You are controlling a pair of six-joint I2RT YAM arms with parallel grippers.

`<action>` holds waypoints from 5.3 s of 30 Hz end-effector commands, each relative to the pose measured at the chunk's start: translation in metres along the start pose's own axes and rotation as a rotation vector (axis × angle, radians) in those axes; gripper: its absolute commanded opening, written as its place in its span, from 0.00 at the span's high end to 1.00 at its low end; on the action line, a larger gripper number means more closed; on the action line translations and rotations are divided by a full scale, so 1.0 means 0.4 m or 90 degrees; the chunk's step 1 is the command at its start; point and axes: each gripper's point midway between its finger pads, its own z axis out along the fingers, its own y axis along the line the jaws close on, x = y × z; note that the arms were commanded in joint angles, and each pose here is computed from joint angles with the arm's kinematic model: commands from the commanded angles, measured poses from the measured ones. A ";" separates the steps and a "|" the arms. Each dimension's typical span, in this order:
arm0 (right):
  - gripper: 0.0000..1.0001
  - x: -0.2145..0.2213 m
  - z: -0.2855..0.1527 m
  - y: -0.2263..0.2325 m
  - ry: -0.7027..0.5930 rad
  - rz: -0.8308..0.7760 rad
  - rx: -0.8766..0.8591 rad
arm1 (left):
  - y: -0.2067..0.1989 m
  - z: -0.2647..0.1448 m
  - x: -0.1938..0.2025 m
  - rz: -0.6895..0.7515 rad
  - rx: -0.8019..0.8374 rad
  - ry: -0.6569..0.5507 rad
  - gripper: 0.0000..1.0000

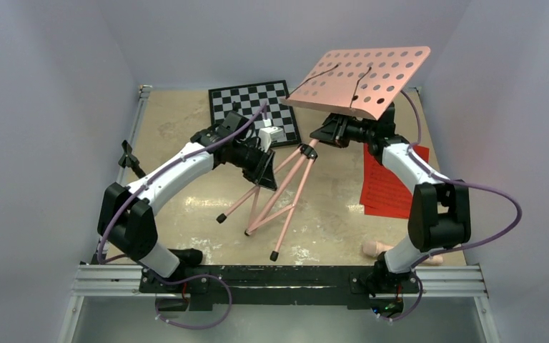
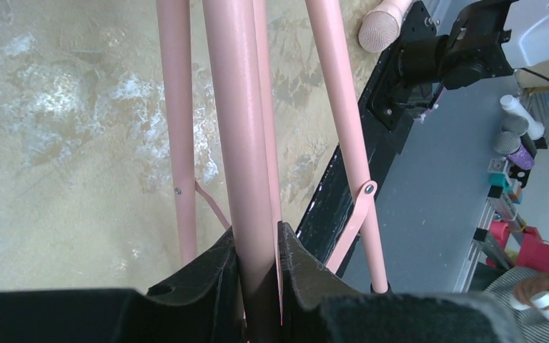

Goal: Pack up the instrument practice props

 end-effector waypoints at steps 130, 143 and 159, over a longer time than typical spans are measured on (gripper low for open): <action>0.82 0.366 -0.002 -0.476 0.273 0.122 0.563 | 0.026 0.504 -0.003 0.044 0.145 -0.171 0.76; 1.00 0.243 -0.013 -0.315 0.198 0.041 0.395 | 0.051 0.105 -0.219 0.232 0.052 -0.305 0.53; 1.00 0.113 -0.037 -0.261 0.111 0.055 0.336 | 0.330 0.206 -0.479 0.233 -0.284 -0.353 0.49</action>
